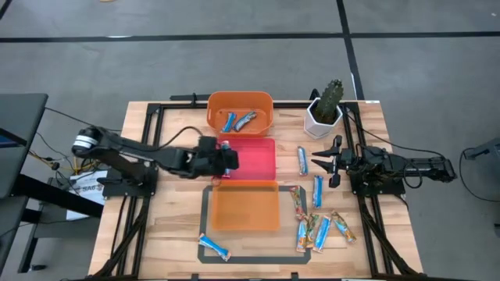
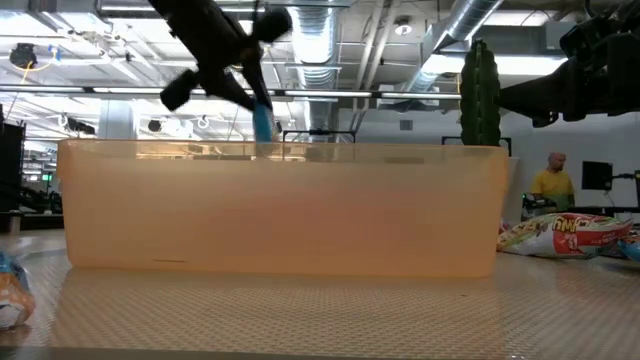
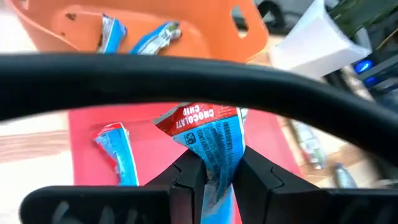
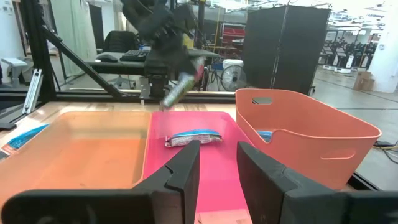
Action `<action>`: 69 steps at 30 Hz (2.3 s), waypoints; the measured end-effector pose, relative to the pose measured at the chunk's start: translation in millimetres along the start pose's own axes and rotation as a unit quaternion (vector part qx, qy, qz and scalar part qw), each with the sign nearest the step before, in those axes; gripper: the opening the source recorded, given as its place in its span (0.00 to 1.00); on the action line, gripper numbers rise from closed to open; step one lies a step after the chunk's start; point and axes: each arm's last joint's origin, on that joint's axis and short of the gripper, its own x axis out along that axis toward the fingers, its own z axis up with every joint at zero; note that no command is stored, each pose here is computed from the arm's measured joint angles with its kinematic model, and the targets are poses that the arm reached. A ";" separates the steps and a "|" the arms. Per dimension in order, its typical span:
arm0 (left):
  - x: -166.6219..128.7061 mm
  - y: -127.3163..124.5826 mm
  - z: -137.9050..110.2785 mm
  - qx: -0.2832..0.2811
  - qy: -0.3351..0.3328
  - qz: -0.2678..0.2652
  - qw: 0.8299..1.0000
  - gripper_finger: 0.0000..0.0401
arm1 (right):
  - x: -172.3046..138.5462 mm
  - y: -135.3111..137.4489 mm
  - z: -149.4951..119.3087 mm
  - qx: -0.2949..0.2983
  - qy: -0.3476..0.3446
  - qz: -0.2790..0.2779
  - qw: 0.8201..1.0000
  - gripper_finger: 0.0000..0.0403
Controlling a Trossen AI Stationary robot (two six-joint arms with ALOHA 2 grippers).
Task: Pick and place Granola Bars by type
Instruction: Put the red granola bar into the red bin, then put the yellow granola bar into the bottom orange bin
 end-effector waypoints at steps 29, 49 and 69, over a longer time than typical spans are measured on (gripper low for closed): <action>89.4 0.1 -2.1 -0.003 0.178 0.103 0.979 0.15 | 0.0 0.0 0.0 0.000 0.000 0.000 1.000 0.25; 89.5 4.2 -1.1 0.000 0.186 0.118 0.975 0.19 | 0.0 0.0 0.0 0.000 0.000 0.000 1.000 0.25; 89.6 3.0 -0.7 0.021 0.188 0.108 0.976 0.33 | 0.0 0.0 0.0 0.000 0.000 0.000 1.000 0.25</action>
